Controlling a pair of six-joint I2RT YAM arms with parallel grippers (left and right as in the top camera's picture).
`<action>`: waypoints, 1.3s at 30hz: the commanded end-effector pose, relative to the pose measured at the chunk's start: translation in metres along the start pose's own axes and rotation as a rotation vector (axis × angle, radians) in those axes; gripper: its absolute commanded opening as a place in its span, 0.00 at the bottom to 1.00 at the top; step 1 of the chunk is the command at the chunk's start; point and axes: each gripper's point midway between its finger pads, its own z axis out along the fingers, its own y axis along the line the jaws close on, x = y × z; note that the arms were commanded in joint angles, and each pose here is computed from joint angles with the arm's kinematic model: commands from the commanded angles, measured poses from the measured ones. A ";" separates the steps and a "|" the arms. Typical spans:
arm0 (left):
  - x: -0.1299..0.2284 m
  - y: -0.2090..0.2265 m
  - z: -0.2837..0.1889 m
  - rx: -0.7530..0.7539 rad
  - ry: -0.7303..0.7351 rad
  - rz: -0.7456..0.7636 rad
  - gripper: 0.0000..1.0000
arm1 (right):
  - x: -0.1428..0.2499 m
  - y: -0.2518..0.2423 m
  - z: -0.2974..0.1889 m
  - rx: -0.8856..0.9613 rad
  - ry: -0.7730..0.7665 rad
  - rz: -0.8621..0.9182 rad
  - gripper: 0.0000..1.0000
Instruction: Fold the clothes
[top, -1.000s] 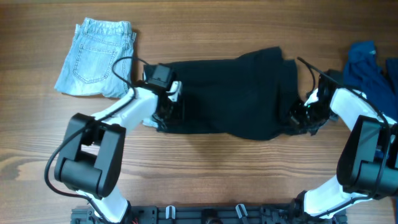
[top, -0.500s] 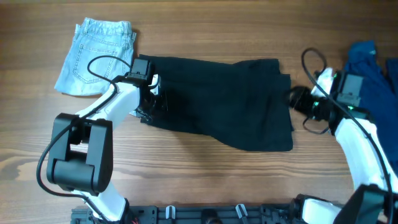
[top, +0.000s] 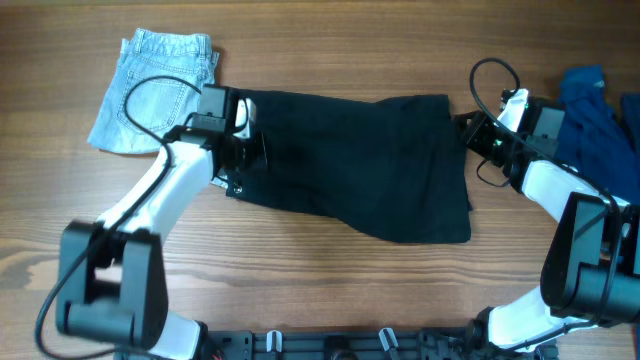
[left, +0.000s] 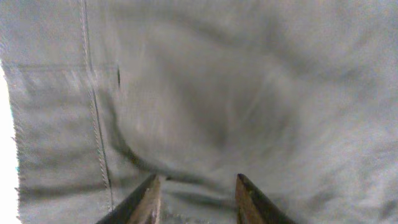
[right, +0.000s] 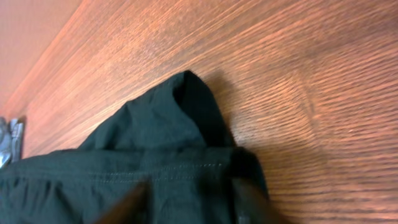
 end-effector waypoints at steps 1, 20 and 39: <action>-0.029 0.014 -0.024 -0.072 -0.144 0.005 0.57 | 0.009 0.003 0.002 -0.030 0.041 0.011 0.25; -0.122 0.059 0.025 0.100 -0.417 -0.010 0.48 | 0.017 0.000 0.001 -0.019 0.070 0.003 0.56; -0.150 0.054 -0.063 0.154 -0.572 -0.026 0.04 | 0.004 0.005 0.002 -0.039 0.020 -0.025 0.15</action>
